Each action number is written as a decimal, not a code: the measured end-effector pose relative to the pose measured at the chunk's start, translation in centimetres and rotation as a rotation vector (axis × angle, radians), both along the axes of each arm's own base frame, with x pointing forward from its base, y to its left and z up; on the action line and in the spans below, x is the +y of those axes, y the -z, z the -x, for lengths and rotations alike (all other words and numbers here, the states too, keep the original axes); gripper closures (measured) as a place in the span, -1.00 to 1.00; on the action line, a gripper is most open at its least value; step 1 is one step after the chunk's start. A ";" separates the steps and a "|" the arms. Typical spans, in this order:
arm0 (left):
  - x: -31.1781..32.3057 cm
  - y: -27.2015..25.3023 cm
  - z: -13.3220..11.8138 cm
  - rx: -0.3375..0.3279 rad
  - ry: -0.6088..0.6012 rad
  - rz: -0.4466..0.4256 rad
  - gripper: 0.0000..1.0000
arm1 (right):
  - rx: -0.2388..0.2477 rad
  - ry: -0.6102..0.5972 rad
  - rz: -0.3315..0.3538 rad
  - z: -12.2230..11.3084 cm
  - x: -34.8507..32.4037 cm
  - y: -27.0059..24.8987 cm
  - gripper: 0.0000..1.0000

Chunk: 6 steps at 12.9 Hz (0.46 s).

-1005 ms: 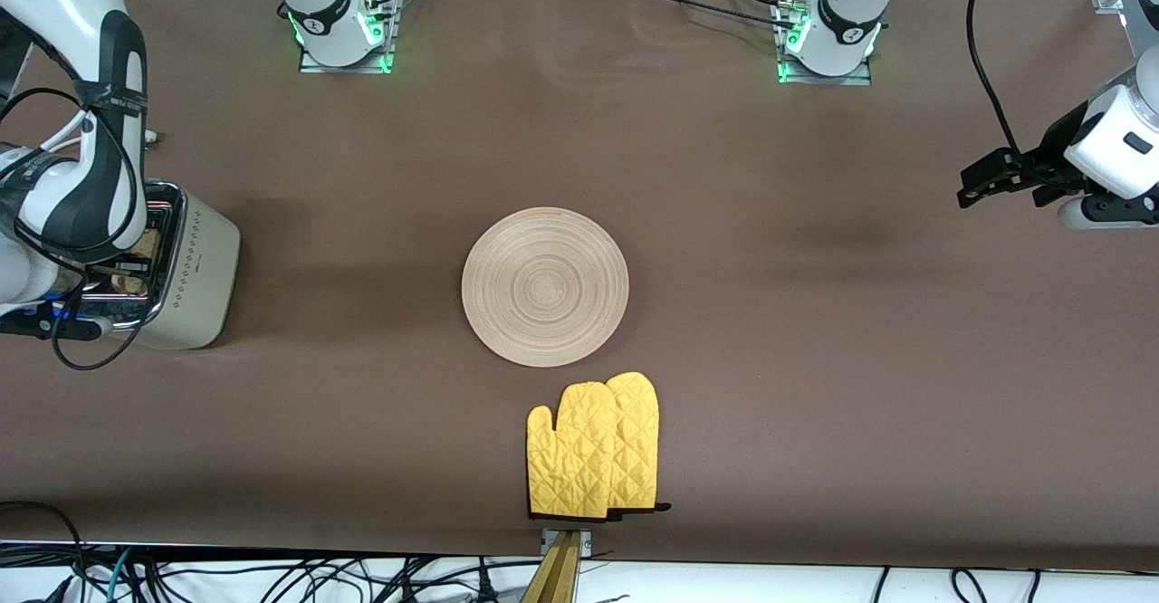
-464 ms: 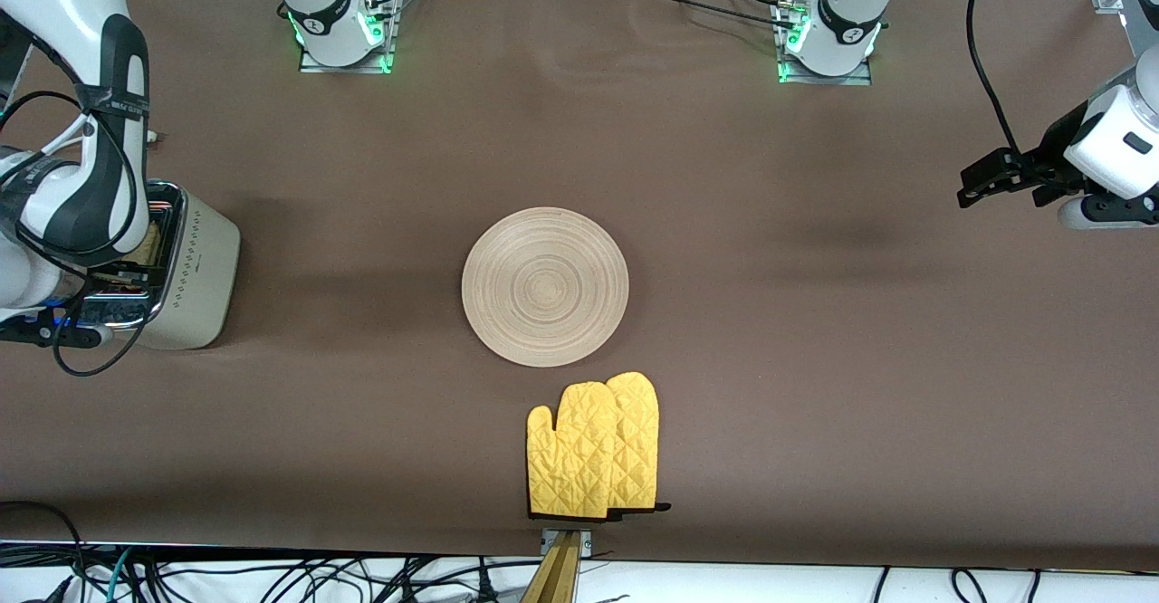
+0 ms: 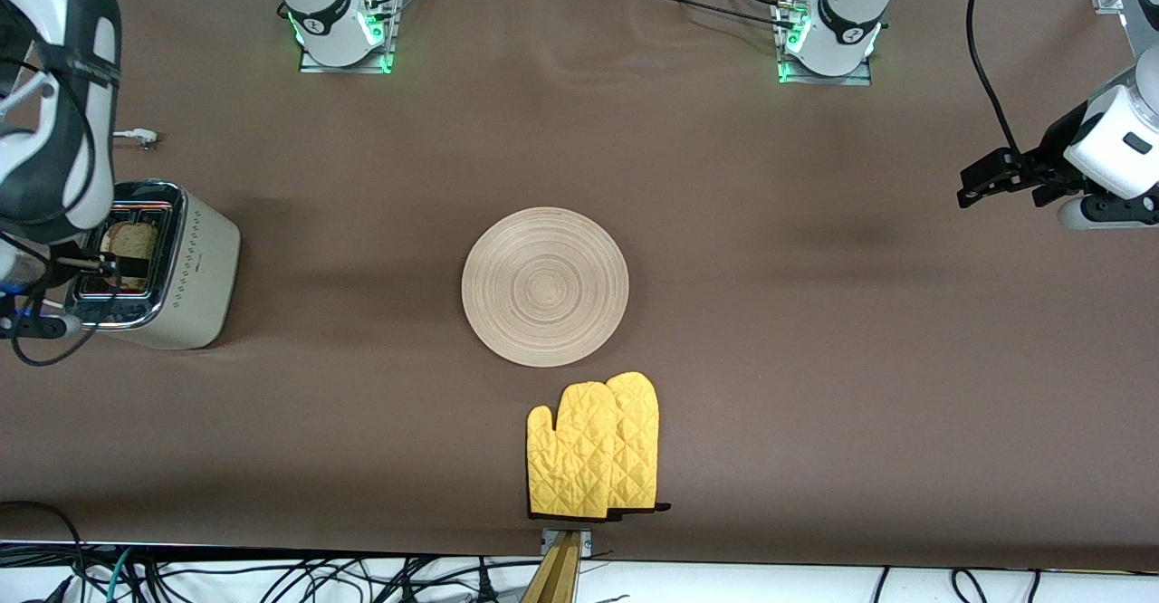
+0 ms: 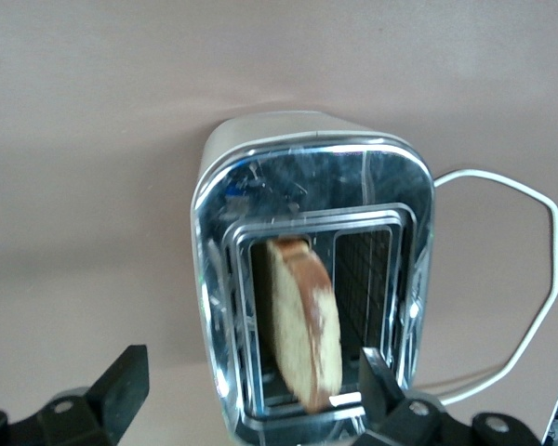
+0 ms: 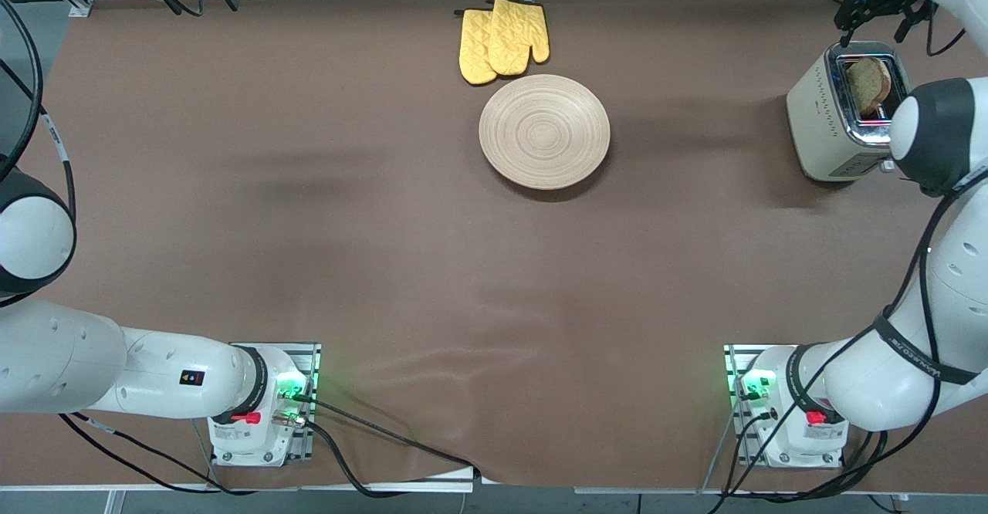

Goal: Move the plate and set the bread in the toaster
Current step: 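Open the right gripper to release the bread in the slot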

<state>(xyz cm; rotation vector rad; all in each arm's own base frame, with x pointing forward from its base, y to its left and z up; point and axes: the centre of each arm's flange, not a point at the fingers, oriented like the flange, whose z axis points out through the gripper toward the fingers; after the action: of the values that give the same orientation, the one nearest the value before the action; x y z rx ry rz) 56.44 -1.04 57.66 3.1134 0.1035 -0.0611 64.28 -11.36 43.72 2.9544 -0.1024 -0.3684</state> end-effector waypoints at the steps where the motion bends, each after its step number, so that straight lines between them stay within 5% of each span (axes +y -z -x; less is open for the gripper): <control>1: 0.0 0.0 0.0 0.000 0.000 0.000 -1.00 | 0.010 0.002 -0.013 0.4 0.3 -1.7 -1.00; 6: 0.0 0.0 0.0 0.000 0.000 0.000 -1.00 | 0.055 -0.033 -0.065 0.9 4.4 -7.6 -1.00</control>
<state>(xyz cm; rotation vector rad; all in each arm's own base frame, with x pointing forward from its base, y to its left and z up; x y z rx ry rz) 56.44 -1.04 57.64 3.1134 0.1035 -0.0617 63.33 -6.91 51.33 3.0033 -0.0352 -0.4559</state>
